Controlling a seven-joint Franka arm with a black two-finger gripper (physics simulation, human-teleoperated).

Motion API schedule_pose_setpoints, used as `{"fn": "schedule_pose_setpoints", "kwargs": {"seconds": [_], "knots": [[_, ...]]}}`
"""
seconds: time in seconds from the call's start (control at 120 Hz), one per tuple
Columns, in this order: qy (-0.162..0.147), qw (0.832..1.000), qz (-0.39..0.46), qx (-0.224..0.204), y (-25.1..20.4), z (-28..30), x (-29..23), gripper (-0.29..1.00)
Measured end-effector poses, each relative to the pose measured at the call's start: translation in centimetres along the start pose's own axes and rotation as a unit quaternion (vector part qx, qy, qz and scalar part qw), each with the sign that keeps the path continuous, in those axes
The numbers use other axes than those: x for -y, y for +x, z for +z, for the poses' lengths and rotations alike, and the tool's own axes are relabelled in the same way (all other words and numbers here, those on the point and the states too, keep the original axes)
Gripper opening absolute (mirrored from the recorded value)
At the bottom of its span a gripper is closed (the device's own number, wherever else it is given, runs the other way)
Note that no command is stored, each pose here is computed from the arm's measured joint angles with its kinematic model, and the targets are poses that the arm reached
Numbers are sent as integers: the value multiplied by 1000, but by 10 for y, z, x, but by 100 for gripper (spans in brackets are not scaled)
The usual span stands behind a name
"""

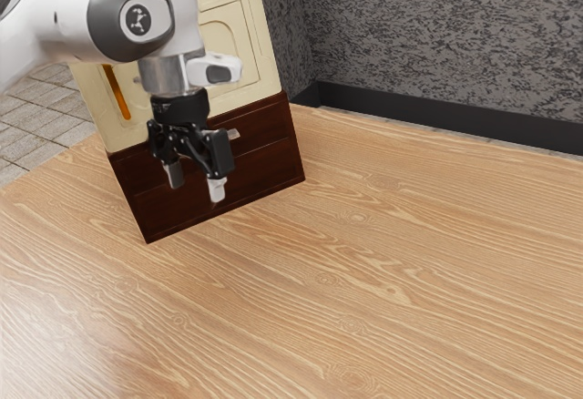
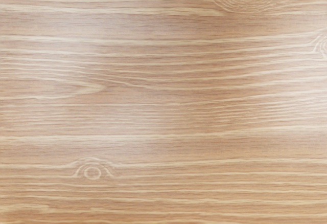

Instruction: Pull the drawer handle with one arm to open the drawer

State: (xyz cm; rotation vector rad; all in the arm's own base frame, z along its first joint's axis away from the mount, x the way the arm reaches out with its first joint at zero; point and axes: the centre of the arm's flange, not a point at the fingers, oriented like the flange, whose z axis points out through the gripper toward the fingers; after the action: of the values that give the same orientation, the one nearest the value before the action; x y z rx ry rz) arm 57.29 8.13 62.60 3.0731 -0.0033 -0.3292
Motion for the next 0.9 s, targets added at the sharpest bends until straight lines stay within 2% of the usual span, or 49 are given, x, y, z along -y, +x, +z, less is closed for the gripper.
{"fn": "schedule_pose_setpoints", "kwargs": {"seconds": [0.217, 0.258, 0.333, 0.417, 0.542, 0.667, 0.817, 0.9], "knots": [[14, 999, 8, -39, 6, -10, 5, 70], [18, 998, 9, -60, 1, -29, 4, 70], [30, 991, 13, -130, -29, -91, -2, 70], [34, 988, 15, -149, -40, -108, -3, 70], [35, 990, 33, -132, -26, -93, -17, 70], [31, 994, 22, -100, -14, -68, 1, 70], [25, 998, 23, -44, 18, 0, 15, 70], [35, 998, 34, -44, 14, 16, 10, 70]]}}
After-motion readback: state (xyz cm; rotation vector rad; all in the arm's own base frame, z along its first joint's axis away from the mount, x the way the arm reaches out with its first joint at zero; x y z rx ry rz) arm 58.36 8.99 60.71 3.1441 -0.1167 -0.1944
